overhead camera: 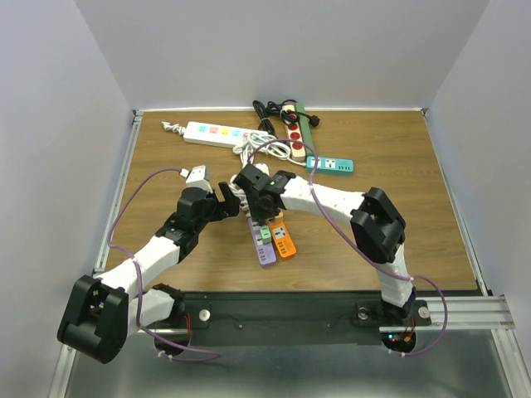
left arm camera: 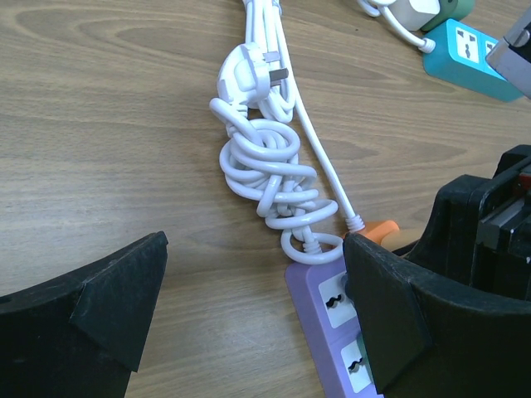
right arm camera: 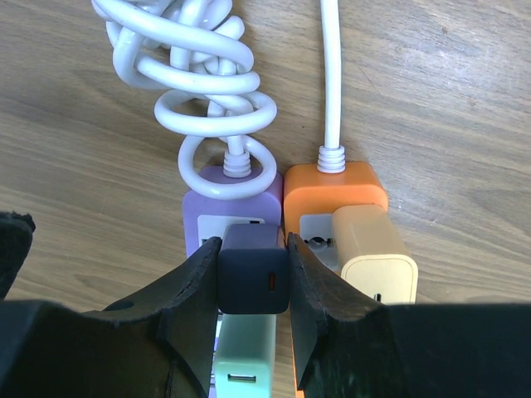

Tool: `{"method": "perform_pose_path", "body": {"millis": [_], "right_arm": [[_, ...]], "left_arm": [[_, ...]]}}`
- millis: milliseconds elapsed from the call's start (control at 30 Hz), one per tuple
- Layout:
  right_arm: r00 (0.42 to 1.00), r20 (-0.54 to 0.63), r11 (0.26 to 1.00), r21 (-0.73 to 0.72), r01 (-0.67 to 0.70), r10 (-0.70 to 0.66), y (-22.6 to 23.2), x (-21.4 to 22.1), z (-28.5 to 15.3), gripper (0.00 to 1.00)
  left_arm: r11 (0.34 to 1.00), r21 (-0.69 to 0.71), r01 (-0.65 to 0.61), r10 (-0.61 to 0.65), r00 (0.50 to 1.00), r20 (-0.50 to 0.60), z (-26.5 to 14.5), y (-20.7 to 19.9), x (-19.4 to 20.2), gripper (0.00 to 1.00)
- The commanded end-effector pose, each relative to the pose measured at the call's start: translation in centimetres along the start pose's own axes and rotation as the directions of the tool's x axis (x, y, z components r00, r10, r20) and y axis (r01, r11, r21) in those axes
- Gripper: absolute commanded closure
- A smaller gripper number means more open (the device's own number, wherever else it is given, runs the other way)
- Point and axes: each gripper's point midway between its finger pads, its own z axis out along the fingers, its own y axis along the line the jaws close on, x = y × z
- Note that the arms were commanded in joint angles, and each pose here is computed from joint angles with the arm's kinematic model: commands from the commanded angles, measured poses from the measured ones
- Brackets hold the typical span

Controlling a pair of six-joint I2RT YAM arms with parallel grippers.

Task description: Insert the plug

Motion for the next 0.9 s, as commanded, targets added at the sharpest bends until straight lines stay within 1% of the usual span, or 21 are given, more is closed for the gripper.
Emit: {"method": "perform_pose_path", "body": {"millis": [0, 333, 867], "right_arm": [[1.000, -0.018, 0.998, 0.059, 0.022, -0.021, -0.7, 2.2, 0.4, 1.00], [0.997, -0.068, 0.996, 0.069, 0.049, -0.045, -1.0, 4.9, 1.2, 0.99], [0.978, -0.186, 0.993, 0.058, 0.107, -0.094, -2.1, 9.2, 2.6, 1.00]], "left_arm": [[1.000, 0.028, -0.002, 0.001, 0.998, 0.055, -0.1, -0.7, -1.8, 0.01], [1.000, 0.022, -0.007, 0.006, 0.999, 0.054, -0.1, -0.6, -1.7, 0.01], [1.000, 0.025, -0.008, 0.007, 0.998, 0.056, -0.1, -0.6, -1.7, 0.01]]}}
